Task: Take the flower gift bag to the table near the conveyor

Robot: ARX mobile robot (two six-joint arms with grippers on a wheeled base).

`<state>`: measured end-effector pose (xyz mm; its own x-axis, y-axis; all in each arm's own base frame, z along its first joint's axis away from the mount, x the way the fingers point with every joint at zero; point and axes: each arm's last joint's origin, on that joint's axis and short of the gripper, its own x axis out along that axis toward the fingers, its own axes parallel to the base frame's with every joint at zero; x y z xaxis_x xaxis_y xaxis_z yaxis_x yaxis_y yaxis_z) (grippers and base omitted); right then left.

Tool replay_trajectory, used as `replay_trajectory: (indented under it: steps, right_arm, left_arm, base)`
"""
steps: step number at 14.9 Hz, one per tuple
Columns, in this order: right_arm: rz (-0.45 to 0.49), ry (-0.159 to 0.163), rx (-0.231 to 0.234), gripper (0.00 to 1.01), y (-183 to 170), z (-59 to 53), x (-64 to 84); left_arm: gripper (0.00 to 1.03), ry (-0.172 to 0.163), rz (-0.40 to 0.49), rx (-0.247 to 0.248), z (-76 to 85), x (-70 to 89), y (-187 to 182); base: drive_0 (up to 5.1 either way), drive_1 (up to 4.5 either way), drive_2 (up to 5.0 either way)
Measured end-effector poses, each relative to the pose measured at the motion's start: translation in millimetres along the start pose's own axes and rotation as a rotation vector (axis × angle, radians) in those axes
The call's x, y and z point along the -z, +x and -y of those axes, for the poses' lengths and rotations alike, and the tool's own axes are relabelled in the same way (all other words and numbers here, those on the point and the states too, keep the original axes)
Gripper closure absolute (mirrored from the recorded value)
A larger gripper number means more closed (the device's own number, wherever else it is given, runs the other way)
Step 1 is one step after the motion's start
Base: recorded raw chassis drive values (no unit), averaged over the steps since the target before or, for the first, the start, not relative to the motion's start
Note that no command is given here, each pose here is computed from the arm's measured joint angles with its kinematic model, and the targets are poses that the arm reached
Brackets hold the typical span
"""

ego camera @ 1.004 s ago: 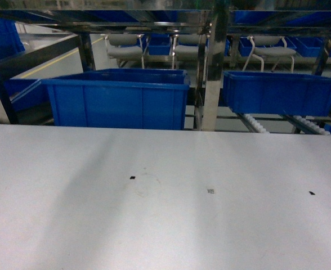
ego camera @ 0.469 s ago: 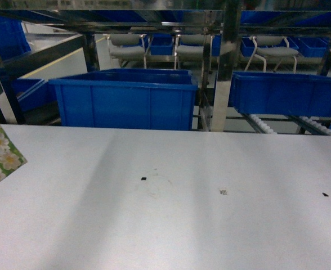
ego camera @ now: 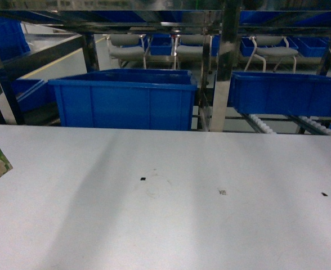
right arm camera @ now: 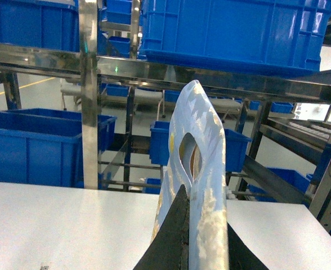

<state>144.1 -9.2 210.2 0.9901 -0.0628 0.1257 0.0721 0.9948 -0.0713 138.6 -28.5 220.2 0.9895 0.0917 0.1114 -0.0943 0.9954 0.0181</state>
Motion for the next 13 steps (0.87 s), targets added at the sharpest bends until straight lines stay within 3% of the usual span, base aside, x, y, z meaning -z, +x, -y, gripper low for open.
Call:
replay_trajectory:
  steps: [2, 5, 7, 10, 12, 13]
  right_arm:
    - [0.009, -0.003, 0.002, 0.99, 19, 1.5, 11.0]
    - [-0.059, -0.009, 0.021, 0.99, 52, 2.4, 44.7]
    - [-0.076, -0.014, 0.026, 0.99, 60, 1.7, 54.3]
    - [-0.203, -0.012, 0.023, 0.99, 79, -5.9, 87.4]
    - [-0.335, -0.024, 0.035, 0.99, 92, -13.9, 118.8]
    - [-0.329, -0.027, 0.057, 0.99, 102, -13.7, 120.9]
  left_arm:
    - [1.01, 0.000, 0.000, -0.001, 0.0, 0.0, 0]
    - [1.01, 0.000, 0.000, 0.000, 0.0, 0.0, 0]
    - [1.01, 0.000, 0.000, 0.000, 0.0, 0.0, 0]
    - [1.01, 0.000, 0.000, -0.001, 0.0, 0.0, 0]
    - [1.01, 0.000, 0.000, -0.001, 0.0, 0.0, 0]
    - [1.01, 0.000, 0.000, 0.000, 0.0, 0.0, 0]
  base:
    - [0.0, 0.00, 0.0]
    - [0.0, 0.00, 0.0]
    - [0.0, 0.00, 0.0]
    - [0.0, 0.00, 0.0]
    - [0.0, 0.00, 0.0]
    - [0.0, 0.00, 0.0]
